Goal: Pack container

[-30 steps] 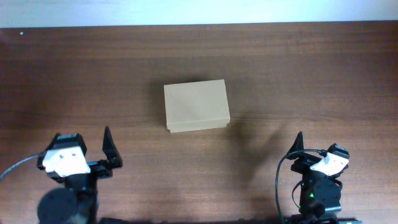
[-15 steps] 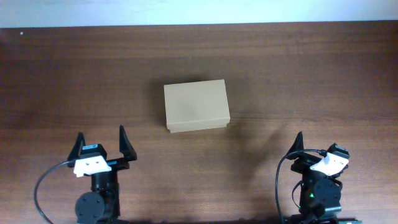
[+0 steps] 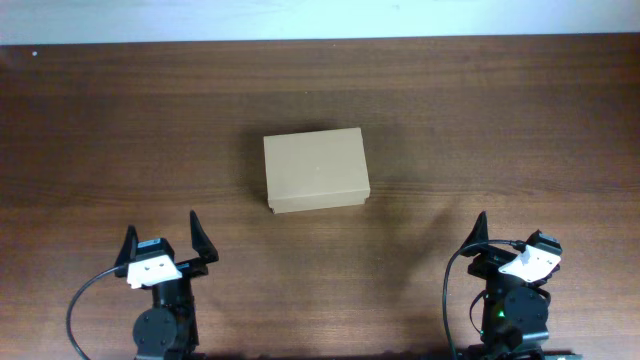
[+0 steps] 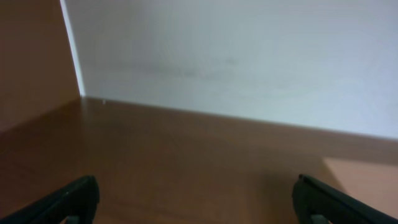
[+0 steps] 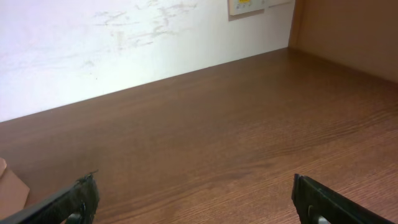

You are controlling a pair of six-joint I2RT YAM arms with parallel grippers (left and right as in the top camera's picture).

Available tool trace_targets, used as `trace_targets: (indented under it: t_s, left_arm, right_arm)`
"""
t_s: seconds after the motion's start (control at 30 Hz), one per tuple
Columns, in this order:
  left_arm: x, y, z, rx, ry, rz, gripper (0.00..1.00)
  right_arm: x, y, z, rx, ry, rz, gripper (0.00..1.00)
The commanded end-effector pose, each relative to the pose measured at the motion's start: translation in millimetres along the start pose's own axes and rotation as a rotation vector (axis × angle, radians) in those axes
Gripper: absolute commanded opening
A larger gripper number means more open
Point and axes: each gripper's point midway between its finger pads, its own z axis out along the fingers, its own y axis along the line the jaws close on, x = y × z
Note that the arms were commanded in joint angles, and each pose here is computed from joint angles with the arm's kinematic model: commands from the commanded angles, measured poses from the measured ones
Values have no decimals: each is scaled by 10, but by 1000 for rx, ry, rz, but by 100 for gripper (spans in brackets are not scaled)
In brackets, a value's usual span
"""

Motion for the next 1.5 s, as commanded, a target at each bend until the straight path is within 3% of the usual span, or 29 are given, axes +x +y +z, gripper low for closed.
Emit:
trace_targets:
  t_s: [0.0, 1.47]
  left_arm:
    - [143, 33, -4, -14, 47, 25, 100]
    - [179, 35, -6, -15, 62, 30, 100]
  right_arm:
    - [17, -20, 3, 7, -2, 10, 99]
    - [17, -20, 3, 7, -2, 10, 99]
